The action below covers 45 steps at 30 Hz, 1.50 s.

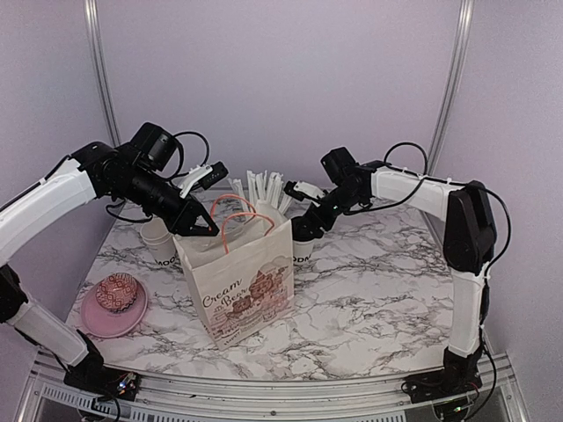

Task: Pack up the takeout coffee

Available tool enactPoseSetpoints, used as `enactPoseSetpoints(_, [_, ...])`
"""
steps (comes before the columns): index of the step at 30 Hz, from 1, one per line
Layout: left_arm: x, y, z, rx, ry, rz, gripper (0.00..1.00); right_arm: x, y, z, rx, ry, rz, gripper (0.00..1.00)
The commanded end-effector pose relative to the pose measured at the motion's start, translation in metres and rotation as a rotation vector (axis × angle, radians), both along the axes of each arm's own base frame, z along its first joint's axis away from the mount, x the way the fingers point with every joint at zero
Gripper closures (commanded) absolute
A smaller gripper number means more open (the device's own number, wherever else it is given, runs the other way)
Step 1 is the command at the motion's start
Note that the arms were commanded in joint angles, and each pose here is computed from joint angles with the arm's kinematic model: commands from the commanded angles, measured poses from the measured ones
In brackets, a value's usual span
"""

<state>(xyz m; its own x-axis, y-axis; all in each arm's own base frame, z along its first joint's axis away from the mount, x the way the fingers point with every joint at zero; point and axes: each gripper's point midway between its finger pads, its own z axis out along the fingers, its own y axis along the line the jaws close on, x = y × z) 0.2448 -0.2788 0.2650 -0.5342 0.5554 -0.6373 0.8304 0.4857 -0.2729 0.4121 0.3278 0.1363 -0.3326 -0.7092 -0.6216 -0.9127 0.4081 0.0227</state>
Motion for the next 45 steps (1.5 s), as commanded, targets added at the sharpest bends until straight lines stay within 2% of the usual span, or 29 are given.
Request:
enactPoseSetpoints(1, [0.000, 0.001, 0.002, 0.008, 0.013, 0.002, 0.87, -0.003, -0.002, 0.013, 0.004, -0.025, -0.017, 0.24])
enactPoseSetpoints(8, [-0.009, -0.010, 0.004, -0.015, 0.023, -0.031, 1.00, -0.017, -0.018, 0.051, 0.001, -0.080, -0.042, 0.29])
enactPoseSetpoints(16, [-0.022, -0.052, 0.009, -0.059, 0.009, -0.150, 1.00, -0.044, -0.066, 0.102, -0.019, -0.173, -0.121, 0.30])
enactPoseSetpoints(21, [-0.021, -0.087, 0.017, -0.100, -0.004, -0.239, 1.00, -0.053, -0.104, 0.119, -0.081, -0.260, -0.180, 0.29])
enactPoseSetpoints(31, [0.007, -0.145, 0.028, -0.174, -0.044, -0.350, 1.00, -0.050, -0.178, 0.119, -0.187, -0.295, -0.357, 0.30])
enactPoseSetpoints(40, [0.052, -0.180, 0.029, -0.190, -0.133, -0.340, 1.00, -0.090, -0.215, 0.090, -0.303, -0.303, -0.398, 0.30])
enactPoseSetpoints(45, [0.071, -0.199, 0.030, -0.233, -0.135, -0.328, 1.00, -0.111, -0.225, 0.078, -0.330, -0.296, -0.374, 0.30])
